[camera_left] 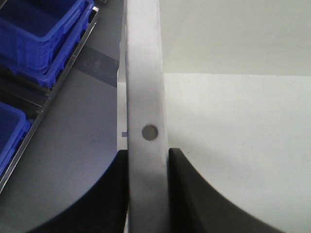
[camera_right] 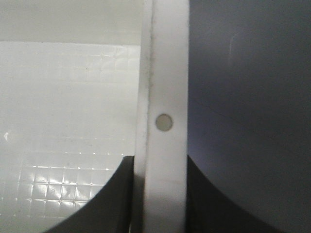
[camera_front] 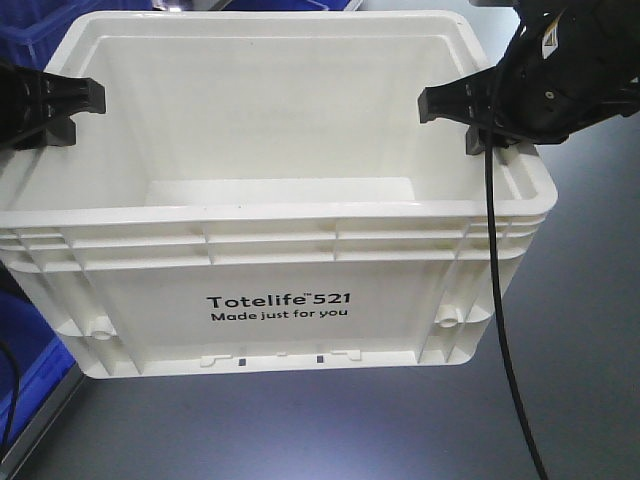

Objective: Move bin from left to right shelf
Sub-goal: 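Hold the tote with both grippers while the base drives away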

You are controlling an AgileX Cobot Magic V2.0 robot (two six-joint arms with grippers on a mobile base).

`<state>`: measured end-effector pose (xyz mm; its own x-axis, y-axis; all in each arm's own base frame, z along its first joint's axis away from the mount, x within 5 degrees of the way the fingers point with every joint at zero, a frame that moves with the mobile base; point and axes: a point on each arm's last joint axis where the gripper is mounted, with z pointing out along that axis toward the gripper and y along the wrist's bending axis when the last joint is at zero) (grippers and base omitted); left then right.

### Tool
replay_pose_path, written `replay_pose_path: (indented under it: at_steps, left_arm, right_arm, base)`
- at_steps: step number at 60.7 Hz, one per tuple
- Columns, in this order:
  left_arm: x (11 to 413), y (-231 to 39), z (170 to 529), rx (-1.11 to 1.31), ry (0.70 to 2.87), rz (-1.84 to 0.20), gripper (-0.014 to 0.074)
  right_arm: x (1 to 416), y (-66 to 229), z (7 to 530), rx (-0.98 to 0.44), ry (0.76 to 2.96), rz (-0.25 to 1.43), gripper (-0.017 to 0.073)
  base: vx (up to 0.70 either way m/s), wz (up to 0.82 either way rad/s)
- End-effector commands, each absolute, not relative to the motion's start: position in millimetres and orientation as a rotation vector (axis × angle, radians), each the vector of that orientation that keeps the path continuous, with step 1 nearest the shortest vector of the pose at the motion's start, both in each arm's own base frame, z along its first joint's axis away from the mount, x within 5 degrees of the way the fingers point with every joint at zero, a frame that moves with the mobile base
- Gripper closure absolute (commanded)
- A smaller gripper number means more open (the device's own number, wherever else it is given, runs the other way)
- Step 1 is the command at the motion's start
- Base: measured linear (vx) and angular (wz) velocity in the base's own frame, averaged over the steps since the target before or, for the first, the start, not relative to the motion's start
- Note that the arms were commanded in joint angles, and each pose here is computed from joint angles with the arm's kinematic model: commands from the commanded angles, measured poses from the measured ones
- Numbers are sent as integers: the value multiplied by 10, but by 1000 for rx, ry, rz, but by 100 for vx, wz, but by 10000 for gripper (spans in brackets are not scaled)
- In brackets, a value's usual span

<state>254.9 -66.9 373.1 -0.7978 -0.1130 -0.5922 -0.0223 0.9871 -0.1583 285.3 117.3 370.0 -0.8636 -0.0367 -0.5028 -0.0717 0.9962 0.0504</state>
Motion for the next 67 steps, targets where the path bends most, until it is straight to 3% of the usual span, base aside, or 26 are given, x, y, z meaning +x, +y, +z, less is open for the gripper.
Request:
replay_pose_path:
  at_steps: [1,67]
  left_arm:
    - [2496,-655,4038,-49,2305,-211,539]
    - [2496,-655,4038,-49,2305,-211,539]
  right_arm:
    - [2820,1095,4025,-78,2425,102,529]
    - [2820,1096,4024,-78,2426,103,529]
  base:
    - [12,-47]
    - [10,-39]
